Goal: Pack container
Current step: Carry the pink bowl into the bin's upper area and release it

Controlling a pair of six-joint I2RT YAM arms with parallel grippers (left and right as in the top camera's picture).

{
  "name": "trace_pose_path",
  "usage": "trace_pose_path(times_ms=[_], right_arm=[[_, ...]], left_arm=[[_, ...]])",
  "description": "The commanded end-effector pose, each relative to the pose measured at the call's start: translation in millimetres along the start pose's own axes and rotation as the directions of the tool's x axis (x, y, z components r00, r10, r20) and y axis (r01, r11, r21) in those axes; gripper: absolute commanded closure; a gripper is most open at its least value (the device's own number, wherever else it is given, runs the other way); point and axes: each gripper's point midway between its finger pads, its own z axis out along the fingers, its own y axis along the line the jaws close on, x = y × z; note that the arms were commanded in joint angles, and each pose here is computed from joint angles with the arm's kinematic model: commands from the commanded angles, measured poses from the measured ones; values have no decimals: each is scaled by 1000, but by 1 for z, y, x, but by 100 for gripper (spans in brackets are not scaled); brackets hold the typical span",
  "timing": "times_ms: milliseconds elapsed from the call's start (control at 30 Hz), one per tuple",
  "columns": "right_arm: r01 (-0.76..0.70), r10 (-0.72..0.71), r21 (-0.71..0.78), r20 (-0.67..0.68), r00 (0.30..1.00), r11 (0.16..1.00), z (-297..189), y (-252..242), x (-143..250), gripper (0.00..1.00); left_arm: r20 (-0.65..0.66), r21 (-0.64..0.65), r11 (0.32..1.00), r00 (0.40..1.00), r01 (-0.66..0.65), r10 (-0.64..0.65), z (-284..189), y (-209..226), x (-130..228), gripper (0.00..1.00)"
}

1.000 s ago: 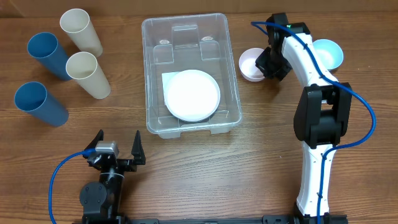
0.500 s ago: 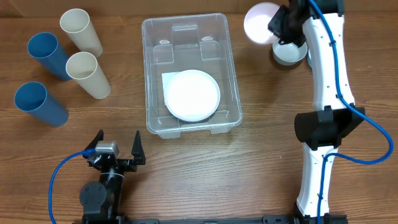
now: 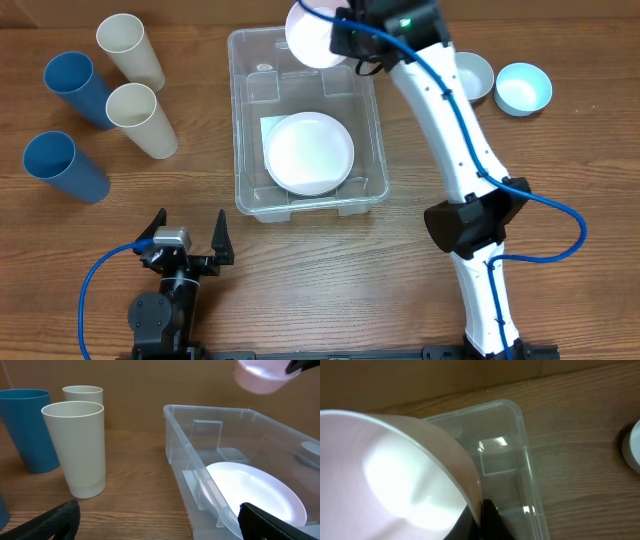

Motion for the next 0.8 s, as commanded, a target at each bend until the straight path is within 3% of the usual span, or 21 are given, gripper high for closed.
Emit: trace_pose_path(times_ms=[0,300,533,767], right_arm=[[3,-6,86,40,999,996,11,-17,-4,96],[69,-69,171,-7,998,983,87,-38,34,96],[90,-91,167,-3,996,982,114,-43,47,96],[111,-114,161,7,993,981,119,-41,45,72]], left_arm=[[3,3,1000,1000,-23,23,0,0,0,0],[4,3,1000,1000,-23,23,0,0,0,0],[4,3,1000,1000,-23,23,0,0,0,0],[4,3,1000,1000,-23,23,0,0,0,0]])
